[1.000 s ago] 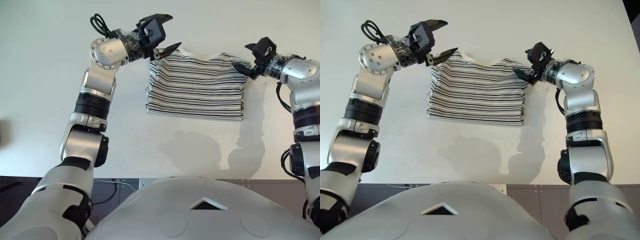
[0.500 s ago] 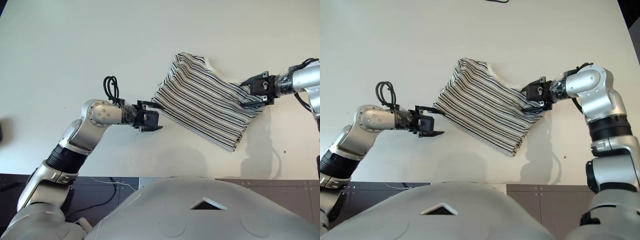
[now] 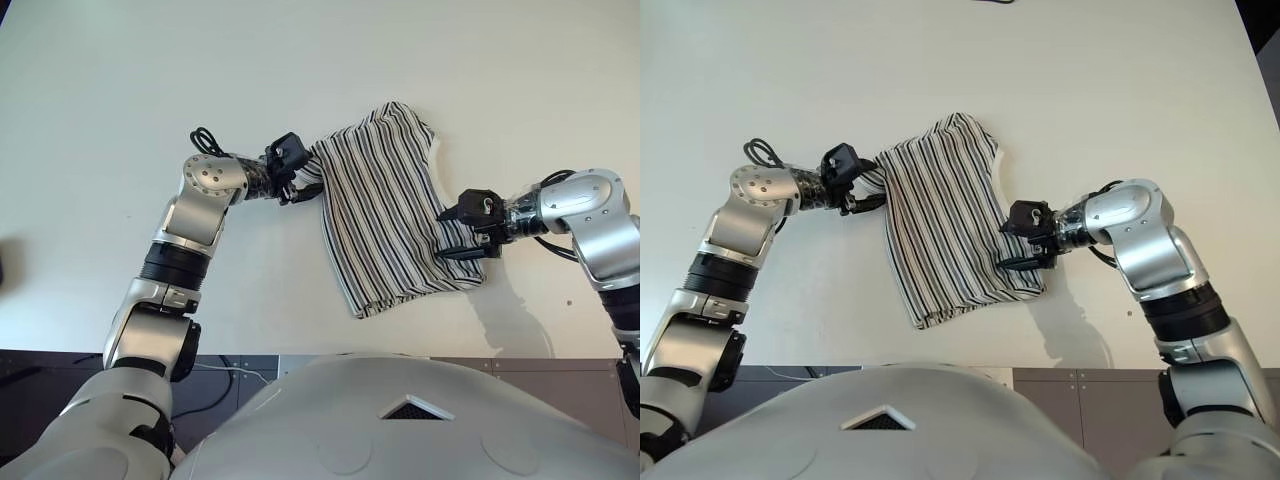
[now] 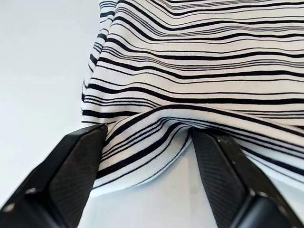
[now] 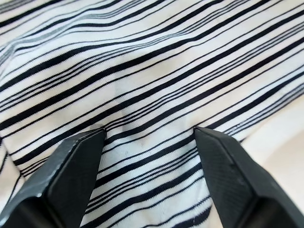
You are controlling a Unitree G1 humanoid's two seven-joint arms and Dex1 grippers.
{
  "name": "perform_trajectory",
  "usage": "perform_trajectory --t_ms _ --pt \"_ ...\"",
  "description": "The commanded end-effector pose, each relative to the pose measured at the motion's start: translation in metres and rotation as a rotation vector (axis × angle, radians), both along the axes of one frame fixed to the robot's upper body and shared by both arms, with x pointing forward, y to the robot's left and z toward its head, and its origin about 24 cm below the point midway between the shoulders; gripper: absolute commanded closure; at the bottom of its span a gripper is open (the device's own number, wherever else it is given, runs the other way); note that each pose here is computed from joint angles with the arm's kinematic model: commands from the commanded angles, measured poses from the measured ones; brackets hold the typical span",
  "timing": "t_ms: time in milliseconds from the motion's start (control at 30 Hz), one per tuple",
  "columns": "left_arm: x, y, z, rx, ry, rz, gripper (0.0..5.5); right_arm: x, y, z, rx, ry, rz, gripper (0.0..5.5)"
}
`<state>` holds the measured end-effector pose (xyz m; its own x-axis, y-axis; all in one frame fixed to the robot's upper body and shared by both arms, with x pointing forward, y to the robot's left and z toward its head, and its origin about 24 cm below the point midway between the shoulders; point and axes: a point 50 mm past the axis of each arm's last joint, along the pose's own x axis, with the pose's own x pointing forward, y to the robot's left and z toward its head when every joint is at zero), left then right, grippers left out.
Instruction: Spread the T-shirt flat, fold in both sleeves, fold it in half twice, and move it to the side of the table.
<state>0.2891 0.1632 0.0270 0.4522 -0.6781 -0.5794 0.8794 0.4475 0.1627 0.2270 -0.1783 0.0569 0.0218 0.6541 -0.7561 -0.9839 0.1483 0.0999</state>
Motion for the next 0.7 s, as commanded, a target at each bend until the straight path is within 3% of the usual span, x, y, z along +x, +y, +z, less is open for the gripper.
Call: perform_trajectory --t_ms 33,233,467,567,700 --pt "0.020 -0.010 0.011 0.054 -0.170 -0.151 2.27 -0.006 0.014 -0.001 0.041 0.040 -0.031 2.10" --pt "0.047 0.001 0.040 0.301 -0.485 -0.416 2.27 -0.008 0.015 -0.001 0.001 0.003 -0.067 2.10" --pt "0.054 0.038 0.052 0.576 -0.617 -0.501 2.27 0.001 -0.004 0.007 -0.066 -0.165 -0.068 2.10" --pt "0.042 0.020 0.058 0.363 -0.681 -0.482 2.27 0.003 -0.003 0.024 0.028 -0.260 -0.057 2.10" --pt "-0.011 0.001 0.061 0.147 -0.681 -0.510 2.27 -0.002 -0.001 0.055 0.248 -0.242 -0.166 2.10"
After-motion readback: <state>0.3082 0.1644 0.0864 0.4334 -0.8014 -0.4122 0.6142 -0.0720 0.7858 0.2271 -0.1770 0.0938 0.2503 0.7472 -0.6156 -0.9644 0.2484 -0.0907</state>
